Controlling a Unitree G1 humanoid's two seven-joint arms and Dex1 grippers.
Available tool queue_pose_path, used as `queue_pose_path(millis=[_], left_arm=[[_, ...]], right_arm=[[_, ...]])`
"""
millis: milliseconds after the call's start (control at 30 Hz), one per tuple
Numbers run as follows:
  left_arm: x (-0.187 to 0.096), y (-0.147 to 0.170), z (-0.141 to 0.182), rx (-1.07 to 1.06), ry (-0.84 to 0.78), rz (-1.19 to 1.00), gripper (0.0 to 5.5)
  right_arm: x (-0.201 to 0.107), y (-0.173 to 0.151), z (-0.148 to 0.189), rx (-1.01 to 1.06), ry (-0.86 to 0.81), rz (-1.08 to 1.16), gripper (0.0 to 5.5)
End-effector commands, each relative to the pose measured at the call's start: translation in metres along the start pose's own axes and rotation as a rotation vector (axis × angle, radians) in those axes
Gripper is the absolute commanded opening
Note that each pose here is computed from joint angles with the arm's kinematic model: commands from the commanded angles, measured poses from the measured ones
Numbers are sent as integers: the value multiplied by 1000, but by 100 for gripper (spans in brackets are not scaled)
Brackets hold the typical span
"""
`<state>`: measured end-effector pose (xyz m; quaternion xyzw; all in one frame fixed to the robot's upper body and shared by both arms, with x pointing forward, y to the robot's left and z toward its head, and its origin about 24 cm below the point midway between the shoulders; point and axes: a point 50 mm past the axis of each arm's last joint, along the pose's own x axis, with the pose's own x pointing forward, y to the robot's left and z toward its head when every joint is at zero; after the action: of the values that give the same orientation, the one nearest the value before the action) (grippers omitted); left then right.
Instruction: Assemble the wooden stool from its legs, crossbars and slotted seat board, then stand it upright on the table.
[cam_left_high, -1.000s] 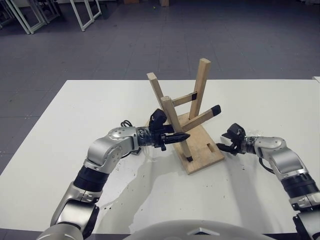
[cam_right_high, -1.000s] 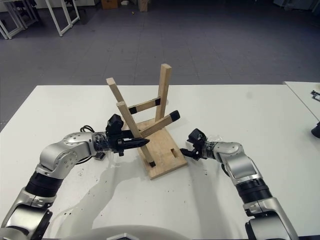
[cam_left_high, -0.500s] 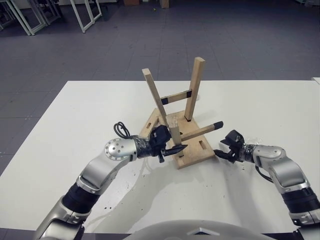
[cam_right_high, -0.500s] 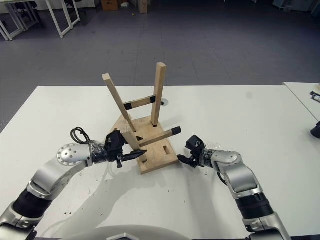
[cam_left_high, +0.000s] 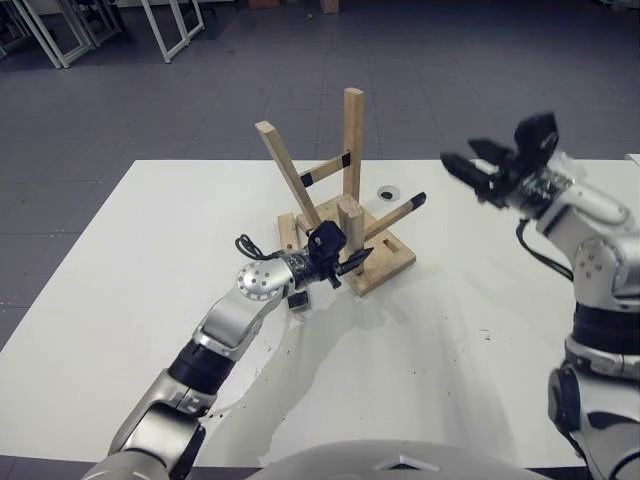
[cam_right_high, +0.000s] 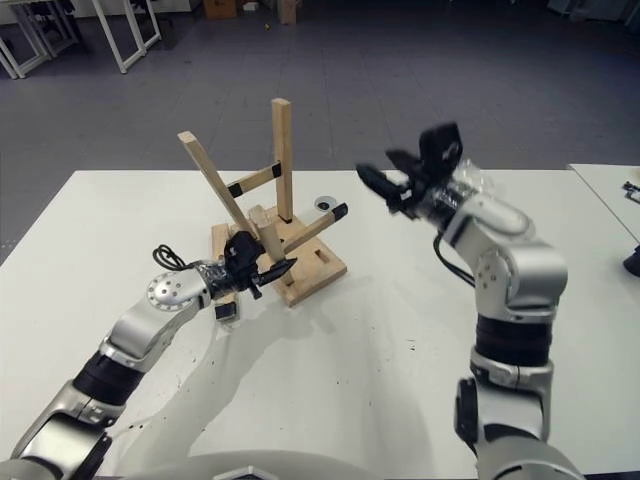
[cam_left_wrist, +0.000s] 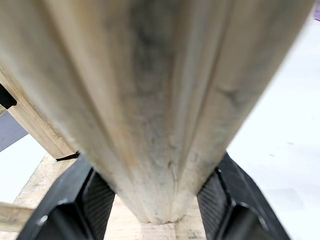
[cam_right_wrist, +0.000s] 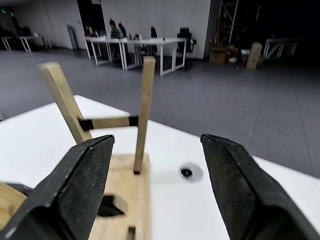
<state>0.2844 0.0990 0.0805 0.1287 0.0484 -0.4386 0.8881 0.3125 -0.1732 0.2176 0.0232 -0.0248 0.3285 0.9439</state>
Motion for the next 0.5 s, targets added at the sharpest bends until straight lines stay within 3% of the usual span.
queue_pose_path(millis=[33,100,200,400,500], left_arm=[[-4,-8,-96,-115,466,17,204],[2,-7,-95,-108,460,10,204],[5,-10,-95,-99,456,-9,204],[8,-11,-92,-80,442,-35,204],[7,-9,-87,-74,424,-31,204]], right_arm=[[47,63,85,54,-322,328,319],[61,82,95,69,-362,418,319],[86,100,76,91,-272,487,319],[105,95,-36,161,236,425,319],[100,86,-49,153,285,393,319]])
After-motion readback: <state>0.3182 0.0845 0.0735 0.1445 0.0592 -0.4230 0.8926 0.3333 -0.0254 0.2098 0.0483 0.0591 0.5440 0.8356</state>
